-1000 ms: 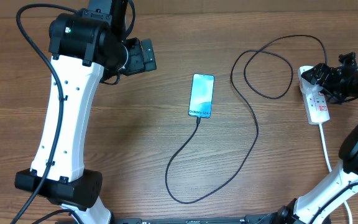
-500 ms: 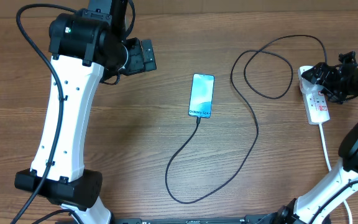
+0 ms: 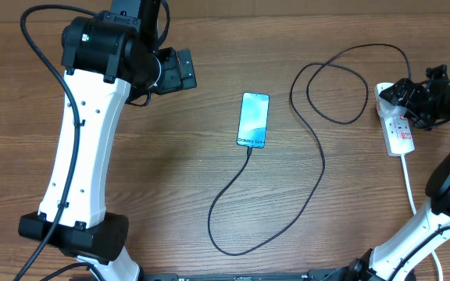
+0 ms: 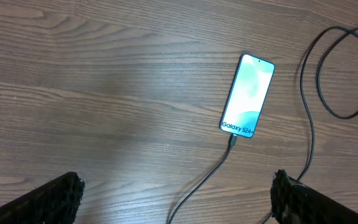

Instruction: Plug charger to phone and switch on socket

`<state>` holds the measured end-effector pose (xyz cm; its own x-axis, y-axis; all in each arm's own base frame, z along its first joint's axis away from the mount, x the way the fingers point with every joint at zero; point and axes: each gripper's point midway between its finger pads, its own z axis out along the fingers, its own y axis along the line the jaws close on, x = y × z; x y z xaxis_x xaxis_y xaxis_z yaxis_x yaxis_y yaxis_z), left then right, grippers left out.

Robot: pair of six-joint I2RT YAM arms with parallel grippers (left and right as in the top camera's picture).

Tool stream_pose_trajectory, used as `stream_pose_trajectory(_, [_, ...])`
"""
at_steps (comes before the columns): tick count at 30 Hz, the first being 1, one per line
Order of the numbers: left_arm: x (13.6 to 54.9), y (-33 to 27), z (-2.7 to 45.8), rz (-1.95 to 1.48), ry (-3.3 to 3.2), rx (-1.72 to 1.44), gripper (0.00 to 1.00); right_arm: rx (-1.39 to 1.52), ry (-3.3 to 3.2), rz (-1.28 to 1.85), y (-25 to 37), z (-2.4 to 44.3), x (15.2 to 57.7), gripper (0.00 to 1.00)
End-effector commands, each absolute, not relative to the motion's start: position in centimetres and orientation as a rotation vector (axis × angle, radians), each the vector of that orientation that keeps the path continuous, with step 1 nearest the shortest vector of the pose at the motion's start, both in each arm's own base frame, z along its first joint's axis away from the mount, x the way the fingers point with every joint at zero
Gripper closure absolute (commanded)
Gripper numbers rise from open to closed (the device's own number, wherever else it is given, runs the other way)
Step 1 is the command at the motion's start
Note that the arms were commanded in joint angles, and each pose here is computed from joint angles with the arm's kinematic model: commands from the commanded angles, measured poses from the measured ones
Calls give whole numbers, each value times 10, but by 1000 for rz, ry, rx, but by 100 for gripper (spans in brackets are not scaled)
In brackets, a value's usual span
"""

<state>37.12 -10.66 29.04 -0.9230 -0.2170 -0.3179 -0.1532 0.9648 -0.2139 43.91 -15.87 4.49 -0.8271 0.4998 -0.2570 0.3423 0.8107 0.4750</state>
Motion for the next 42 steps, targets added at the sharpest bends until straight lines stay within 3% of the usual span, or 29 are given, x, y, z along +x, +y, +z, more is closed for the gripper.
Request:
stream_pose_trajectory(1, [373, -105, 289, -240, 2770, -246, 0, 672, 2664, 675, -143, 30, 434, 0])
stream_pose_trajectory(42, [373, -105, 289, -240, 2770, -246, 0, 663, 2743, 727, -115, 13, 421, 0])
